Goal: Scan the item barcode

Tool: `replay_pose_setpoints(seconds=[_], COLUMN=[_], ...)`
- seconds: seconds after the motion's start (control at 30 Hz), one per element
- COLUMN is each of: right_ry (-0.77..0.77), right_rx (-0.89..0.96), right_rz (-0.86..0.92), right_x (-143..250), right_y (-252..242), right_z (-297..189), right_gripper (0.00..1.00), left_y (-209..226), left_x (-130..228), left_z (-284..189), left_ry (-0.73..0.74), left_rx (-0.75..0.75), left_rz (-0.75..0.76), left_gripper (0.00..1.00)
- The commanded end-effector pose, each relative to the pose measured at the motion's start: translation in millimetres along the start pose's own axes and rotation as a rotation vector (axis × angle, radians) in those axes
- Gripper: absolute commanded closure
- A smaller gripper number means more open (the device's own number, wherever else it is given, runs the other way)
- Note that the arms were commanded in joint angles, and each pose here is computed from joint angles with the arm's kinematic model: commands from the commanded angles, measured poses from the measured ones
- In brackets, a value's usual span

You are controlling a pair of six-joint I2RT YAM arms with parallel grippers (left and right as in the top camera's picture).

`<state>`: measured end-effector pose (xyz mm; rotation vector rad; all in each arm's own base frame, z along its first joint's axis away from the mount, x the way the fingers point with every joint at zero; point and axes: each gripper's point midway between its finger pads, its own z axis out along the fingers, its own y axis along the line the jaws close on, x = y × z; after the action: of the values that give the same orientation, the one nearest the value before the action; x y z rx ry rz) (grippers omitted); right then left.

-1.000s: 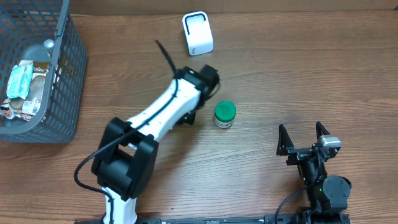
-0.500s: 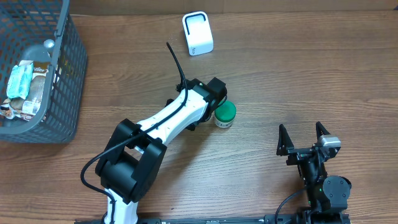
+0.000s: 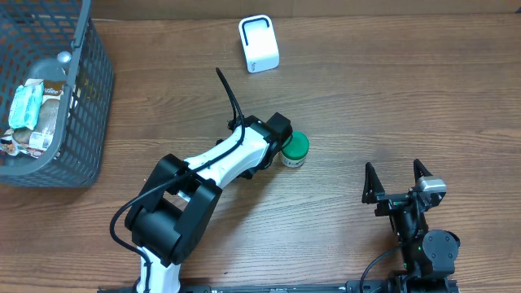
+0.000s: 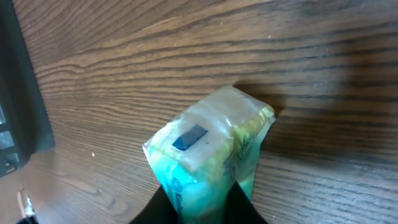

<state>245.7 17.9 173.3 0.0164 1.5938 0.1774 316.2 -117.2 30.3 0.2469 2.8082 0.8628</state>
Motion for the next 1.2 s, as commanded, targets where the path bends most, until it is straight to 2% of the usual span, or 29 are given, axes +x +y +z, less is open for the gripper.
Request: replay_pose_setpoints(seconds=[0.0, 0.1, 0.23, 0.43, 0.57, 0.63, 0.77, 1.0, 1.17], right_ry=[-0.002, -0.002, -0.002, -0.002, -0.002, -0.002, -0.002, -0.002, -0.002], right_rx=[-0.011, -0.011, -0.011, -0.011, -0.011, -0.011, -0.011, -0.011, -0.011], right_rz=[-0.001, -0.001, -0.001, -0.001, -0.001, -0.001, -0.001, -0.001, -0.001], right_x=[2.1, 2.1, 2.1, 2.1, 2.1, 2.1, 2.1, 2.1, 2.1], right_y=[1.9, 1.9, 1.9, 1.9, 1.9, 1.9, 1.9, 1.9, 1.9], right_z=[0.0, 0.0, 0.0, 0.0, 0.0, 0.0, 0.0, 0.0, 0.0], right_gripper=[0.0, 0.0, 0.0, 0.0, 0.0, 0.0, 0.0, 0.0, 0.0], left_y=[-5.9, -9.3, -12.0, -14.9, -17.1, -17.2, -10.7, -13.0, -17.4], left_x=[0.8, 2.0, 3.1, 1.8, -4.3, -4.7, -4.6, -2.6, -4.9], left_z=[-1.8, -1.9, -1.8, -5.0, -7.2, -4.6, 2.6, 11.8, 12.1], left_ry=[-0.001, 0.008, 0.017, 0.024, 0.038, 0.053, 0.089, 0.177, 0.186], left_rx=[0.022, 0.041, 0.058, 0.084, 0.135, 0.158, 0.179, 0.304, 0.351], left_rz=[-0.019, -0.021, -0.023, -0.029, -0.06, -0.077, -0.111, -0.185, -0.194], left_gripper=[0.75, 0.64, 0.57, 0.57, 0.51, 0.43, 0.38, 0.4, 0.5])
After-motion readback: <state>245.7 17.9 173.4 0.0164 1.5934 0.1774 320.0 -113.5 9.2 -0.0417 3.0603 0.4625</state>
